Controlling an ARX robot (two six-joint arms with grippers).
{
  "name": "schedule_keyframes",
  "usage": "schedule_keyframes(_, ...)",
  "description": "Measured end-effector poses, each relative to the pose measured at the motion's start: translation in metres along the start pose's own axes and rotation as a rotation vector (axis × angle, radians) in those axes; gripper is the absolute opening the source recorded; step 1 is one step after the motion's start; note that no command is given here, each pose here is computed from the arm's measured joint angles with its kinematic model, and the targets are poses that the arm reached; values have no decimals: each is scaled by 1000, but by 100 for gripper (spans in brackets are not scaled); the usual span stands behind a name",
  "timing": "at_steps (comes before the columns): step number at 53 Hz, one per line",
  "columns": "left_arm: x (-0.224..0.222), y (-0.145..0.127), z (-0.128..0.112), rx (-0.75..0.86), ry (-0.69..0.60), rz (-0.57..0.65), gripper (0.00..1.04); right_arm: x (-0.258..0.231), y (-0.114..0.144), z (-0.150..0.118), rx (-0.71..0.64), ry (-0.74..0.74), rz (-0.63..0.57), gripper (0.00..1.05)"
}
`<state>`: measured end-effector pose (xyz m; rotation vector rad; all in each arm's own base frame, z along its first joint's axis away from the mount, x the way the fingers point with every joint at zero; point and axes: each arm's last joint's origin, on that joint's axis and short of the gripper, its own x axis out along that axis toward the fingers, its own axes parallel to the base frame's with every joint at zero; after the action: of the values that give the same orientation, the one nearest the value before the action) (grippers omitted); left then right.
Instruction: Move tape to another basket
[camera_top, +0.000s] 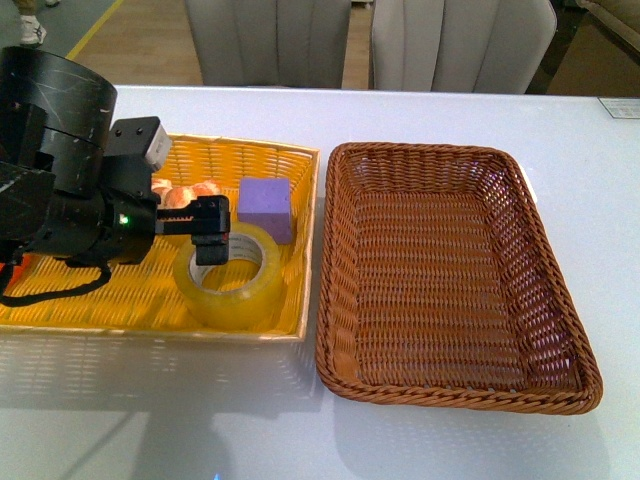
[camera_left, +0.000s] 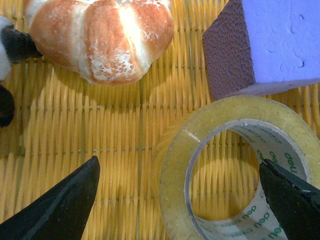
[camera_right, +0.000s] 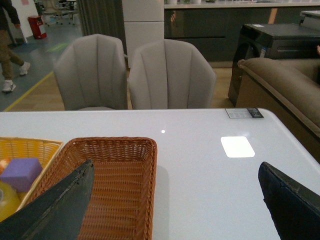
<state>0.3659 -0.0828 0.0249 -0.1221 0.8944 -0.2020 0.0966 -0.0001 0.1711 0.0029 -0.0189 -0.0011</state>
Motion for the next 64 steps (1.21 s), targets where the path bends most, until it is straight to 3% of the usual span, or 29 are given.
schedule_keyframes(13, 18, 0, -3, 7, 41, 21, 95, 0, 0, 0, 0, 0, 0, 96)
schedule_keyframes(41, 23, -3, -10, 40, 67, 34, 18, 0, 0, 0, 0, 0, 0, 96)
schedule_keyframes(55, -6, -4, -10, 34, 11, 9, 16, 0, 0, 0, 0, 0, 0, 96)
schedule_keyframes(64, -37, -15, 9, 63, -75, -27, 16, 0, 0, 0, 0, 0, 0, 96)
